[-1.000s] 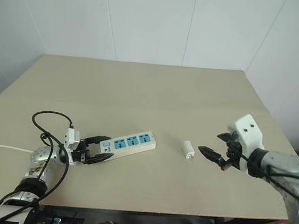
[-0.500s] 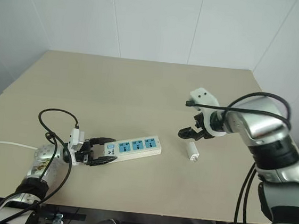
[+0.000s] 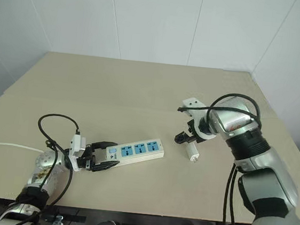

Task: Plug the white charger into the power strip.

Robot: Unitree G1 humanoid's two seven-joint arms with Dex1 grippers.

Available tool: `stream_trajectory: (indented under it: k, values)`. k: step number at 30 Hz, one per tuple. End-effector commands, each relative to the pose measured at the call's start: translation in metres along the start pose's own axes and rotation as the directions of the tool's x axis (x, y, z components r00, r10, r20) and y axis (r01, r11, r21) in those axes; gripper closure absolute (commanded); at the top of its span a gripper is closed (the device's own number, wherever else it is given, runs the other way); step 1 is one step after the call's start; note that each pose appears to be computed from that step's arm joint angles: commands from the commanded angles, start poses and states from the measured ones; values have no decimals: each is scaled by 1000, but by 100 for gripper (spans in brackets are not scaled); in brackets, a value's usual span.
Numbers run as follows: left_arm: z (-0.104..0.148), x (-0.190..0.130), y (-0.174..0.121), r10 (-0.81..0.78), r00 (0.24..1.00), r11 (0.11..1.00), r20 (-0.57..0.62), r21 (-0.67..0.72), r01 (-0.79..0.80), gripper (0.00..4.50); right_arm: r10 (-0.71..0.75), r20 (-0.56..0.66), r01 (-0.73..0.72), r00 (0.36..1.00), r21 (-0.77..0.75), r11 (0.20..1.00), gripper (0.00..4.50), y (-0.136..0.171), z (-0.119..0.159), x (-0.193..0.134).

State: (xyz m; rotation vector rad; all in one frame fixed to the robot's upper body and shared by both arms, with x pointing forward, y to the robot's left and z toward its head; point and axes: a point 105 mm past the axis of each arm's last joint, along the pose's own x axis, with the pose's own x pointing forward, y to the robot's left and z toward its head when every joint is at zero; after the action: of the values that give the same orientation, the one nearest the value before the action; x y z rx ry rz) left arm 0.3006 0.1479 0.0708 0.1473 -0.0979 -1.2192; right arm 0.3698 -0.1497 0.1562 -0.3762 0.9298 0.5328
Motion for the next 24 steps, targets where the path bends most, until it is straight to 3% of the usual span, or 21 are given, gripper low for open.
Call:
stream_trajectory:
  k: [1,24]
  values:
    - [-17,7,-19,-54,998,997,-44,-62,51,127,-43,36,42,998,27,999,0,-11,4,-7]
    - [-22,7,-22,-48,997,996,-54,-78,43,127,-17,-44,21,999,83,996,0,-12,-22,7]
